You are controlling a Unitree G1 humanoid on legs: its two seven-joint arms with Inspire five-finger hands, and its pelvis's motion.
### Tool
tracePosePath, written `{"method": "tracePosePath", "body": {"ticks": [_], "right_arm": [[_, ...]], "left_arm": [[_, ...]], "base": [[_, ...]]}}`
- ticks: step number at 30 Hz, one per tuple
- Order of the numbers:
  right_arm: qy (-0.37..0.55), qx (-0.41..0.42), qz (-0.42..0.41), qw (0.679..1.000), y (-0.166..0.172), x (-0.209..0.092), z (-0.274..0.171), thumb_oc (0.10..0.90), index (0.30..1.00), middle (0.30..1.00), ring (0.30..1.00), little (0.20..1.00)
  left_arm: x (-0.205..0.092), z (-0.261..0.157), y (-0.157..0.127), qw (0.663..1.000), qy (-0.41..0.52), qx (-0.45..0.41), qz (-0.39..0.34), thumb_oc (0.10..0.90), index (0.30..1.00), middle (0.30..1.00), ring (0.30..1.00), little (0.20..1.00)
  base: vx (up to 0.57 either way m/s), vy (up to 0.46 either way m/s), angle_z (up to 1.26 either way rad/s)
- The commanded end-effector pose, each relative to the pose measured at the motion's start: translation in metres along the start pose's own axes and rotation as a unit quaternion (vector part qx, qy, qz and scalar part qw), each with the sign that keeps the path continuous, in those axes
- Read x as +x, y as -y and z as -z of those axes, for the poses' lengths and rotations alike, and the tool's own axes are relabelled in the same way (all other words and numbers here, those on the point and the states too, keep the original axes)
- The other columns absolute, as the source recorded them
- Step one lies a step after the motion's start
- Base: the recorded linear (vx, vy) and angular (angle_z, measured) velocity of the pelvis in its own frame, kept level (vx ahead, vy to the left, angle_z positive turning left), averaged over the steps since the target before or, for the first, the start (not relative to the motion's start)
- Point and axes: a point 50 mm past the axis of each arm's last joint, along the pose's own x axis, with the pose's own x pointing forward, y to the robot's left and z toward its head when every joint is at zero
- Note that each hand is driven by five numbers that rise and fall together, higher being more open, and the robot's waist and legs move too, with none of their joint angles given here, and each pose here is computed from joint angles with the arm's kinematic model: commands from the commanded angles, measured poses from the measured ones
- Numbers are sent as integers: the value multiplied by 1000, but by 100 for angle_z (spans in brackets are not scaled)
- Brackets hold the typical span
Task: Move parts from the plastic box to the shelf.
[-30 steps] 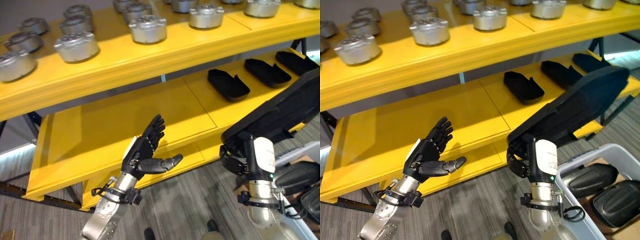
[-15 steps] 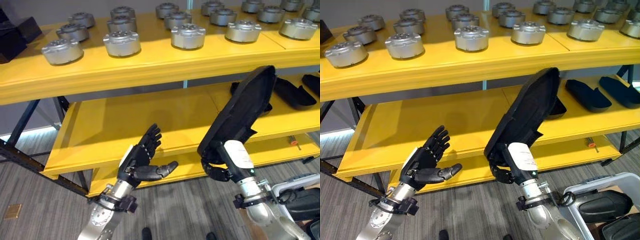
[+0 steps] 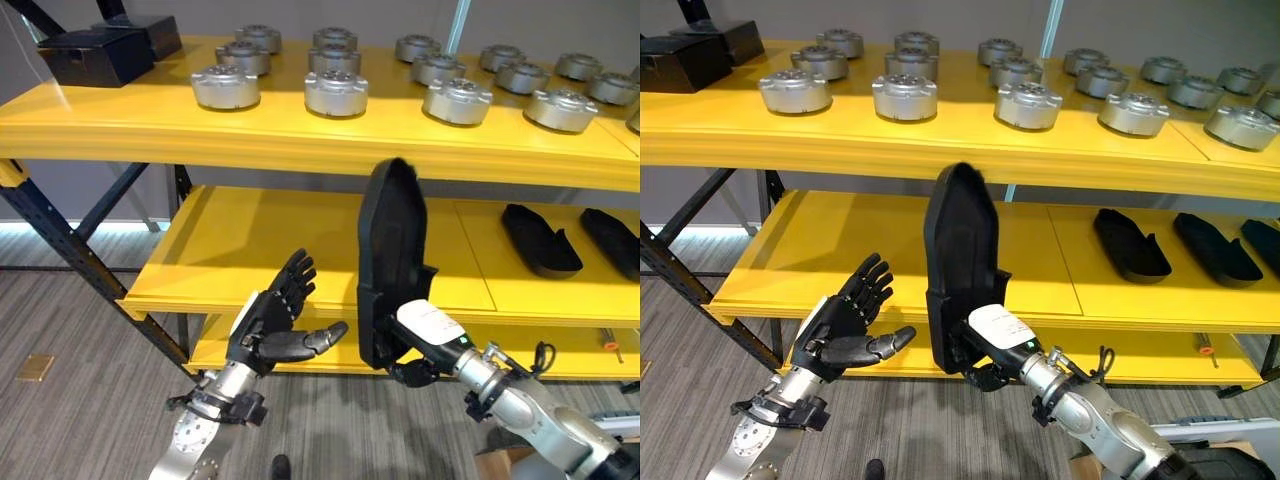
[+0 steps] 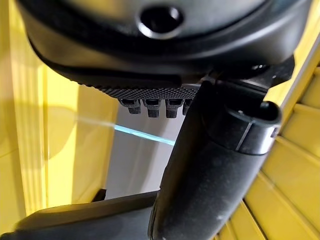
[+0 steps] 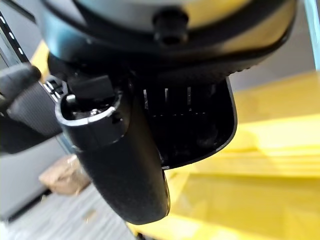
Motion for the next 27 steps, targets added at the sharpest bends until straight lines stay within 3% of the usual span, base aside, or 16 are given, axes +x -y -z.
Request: {"method": "tracePosePath", "body": {"ticks": [1, 6, 10, 14, 21, 27], "right_arm": [[20, -32, 35, 999, 47, 25, 2, 400, 300, 300, 300, 300], [-12, -61, 63, 996, 45, 37, 19, 400, 300, 300, 300, 300], [46, -173, 53, 982, 23, 36, 8, 400, 300, 300, 300, 300], [76, -203, 29, 976, 3, 33, 4, 400, 300, 300, 300, 300], [-2, -233, 105, 967, 30, 43, 24, 400, 300, 300, 300, 300], [-125, -231, 174, 949, 66, 37, 59, 400, 300, 300, 300, 300]], "left_arm": [[22, -38, 3, 993, 105, 15, 46, 900, 1000, 1000, 1000, 1000], [26, -37, 5, 993, 108, 14, 49, 900, 1000, 1000, 1000, 1000], [21, -35, 3, 992, 114, 14, 51, 900, 1000, 1000, 1000, 1000], [21, -36, 0, 992, 122, 14, 41, 900, 1000, 1000, 1000, 1000], [22, -36, 4, 991, 129, 23, 38, 900, 1000, 1000, 1000, 1000], [25, -40, 4, 990, 131, 25, 50, 900, 1000, 1000, 1000, 1000]], "base": [[37, 187, 13], [11, 142, 5], [-22, 87, 5], [-34, 59, -22], [-20, 34, -13], [53, -44, -2]]}}
